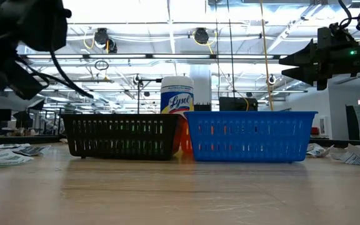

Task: Pick & Place First Aid Supplies
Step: Put the bandage pack into the green bin

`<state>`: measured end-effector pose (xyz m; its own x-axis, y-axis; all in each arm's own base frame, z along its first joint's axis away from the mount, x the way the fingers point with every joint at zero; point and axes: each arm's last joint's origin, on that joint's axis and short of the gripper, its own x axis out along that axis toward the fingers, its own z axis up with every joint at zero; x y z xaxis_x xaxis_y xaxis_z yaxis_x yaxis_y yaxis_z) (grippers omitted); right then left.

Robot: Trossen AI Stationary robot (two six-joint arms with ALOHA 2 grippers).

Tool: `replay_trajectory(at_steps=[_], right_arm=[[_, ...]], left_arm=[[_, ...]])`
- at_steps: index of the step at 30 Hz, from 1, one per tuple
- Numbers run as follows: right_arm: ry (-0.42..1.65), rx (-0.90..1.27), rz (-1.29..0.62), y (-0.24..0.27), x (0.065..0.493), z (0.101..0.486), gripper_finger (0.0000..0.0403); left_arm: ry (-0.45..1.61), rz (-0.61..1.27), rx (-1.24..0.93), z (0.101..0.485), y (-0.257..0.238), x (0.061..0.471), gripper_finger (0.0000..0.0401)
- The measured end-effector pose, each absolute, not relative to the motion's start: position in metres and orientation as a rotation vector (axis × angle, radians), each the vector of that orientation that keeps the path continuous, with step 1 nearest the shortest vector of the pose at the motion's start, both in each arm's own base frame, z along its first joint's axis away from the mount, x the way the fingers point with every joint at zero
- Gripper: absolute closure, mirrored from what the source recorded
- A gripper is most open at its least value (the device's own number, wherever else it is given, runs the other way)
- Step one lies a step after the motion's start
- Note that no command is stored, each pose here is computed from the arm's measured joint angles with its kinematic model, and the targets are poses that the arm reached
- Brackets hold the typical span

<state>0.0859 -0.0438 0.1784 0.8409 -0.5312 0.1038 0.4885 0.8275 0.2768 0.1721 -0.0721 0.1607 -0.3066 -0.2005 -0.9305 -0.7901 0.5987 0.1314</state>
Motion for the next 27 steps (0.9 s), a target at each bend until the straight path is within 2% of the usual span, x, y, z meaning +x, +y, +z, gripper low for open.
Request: replay_trajectory(at_steps=[15, 19, 22, 27], right_arm=[[-0.18, 0.245, -0.544, -0.044, 0.086, 0.178, 0.016], [-0.18, 0.245, -0.544, -0.044, 0.086, 0.178, 0.016], [-0.18, 0.245, -0.544, -0.044, 0.086, 0.178, 0.0161], [-0.179, 0.245, -0.545, -0.044, 0.086, 0.178, 0.0161]], left_arm=[[1.8, 0.779, -0.82, 0.14, -0.085, 0.157, 0.0171], [1.808, 0.741, -0.833, 0.135, -0.085, 0.156, 0.0176], [1.801, 0.711, -0.854, 0.133, -0.086, 0.157, 0.0206], [1.778, 0.675, -0.876, 0.131, -0.087, 0.16, 0.0291]])
